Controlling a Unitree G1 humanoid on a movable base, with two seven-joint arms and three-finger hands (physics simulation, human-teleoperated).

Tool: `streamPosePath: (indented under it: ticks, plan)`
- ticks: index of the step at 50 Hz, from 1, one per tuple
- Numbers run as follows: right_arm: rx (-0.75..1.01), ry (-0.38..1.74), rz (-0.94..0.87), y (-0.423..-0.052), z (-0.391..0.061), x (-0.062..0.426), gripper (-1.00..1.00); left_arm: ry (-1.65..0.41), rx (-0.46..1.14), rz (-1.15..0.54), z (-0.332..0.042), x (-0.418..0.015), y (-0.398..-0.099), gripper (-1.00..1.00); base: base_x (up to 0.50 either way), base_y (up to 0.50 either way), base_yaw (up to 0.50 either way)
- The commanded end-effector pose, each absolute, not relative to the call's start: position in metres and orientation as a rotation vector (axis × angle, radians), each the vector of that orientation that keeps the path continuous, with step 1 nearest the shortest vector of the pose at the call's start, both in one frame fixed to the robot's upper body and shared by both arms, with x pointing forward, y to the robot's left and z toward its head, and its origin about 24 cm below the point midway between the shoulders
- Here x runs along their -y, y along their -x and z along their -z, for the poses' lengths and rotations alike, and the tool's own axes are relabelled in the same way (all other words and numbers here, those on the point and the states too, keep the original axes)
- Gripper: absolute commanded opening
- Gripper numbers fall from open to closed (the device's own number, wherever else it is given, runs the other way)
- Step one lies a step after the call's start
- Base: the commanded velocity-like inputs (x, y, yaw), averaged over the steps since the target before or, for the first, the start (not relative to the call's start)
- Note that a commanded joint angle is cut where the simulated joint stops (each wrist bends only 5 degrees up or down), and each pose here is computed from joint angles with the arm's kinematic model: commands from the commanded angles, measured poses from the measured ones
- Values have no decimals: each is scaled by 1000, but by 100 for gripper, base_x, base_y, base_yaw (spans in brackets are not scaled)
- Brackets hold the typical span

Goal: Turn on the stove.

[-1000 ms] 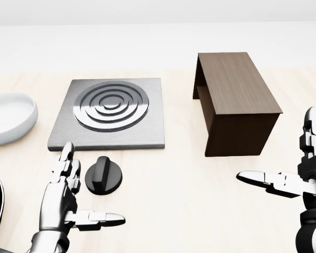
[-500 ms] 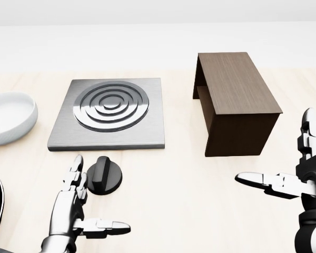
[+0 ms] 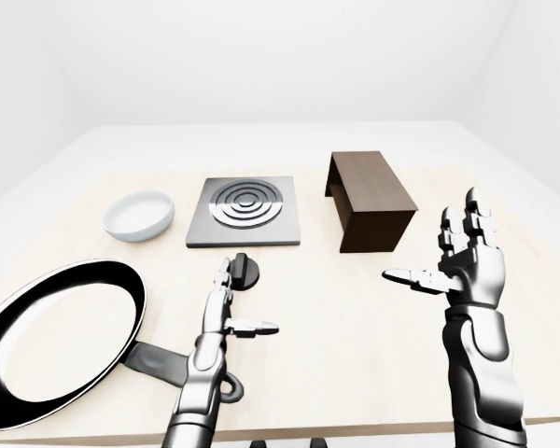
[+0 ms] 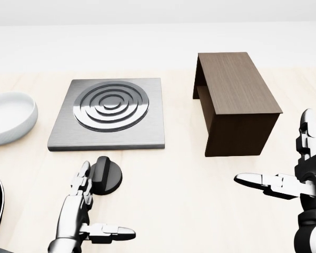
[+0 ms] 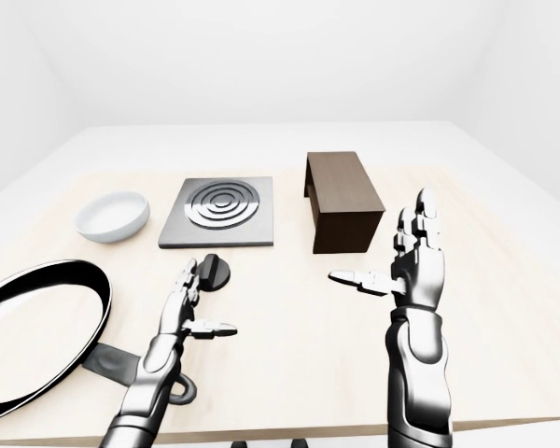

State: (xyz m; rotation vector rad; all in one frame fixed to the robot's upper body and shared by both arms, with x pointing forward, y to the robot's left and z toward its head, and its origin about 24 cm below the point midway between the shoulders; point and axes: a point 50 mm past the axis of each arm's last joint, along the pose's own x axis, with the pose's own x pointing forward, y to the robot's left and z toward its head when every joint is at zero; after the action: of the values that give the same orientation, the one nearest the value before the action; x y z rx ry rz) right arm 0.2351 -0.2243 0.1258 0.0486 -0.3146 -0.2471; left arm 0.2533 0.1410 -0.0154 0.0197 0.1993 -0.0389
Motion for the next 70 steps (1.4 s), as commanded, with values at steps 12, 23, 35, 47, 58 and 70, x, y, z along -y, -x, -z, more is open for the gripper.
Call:
streamPosePath:
  ticks: [12,23,35,47,58,70]
  plan:
    - [291,-45,236,-237,-121,222,100,-27,-142,182,4,-99,-227,100,0,0,0]
    - [291,-45,237,-237,-120,222,100,-31,-130,195,2,-95,-228,100,0,0,0]
    - [288,-46,232,-237,-120,221,100,-77,-248,118,20,-110,-281,100,0,0,0]
    - [283,-47,230,-237,-118,220,100,-87,-325,98,23,-115,-307,100,0,0,0]
    - [269,-46,228,-238,-115,220,100,-40,-172,118,-5,-114,-307,100,0,0,0]
    - [275,-46,224,-237,-117,219,100,4,307,178,-123,-102,-236,100,0,0,0]
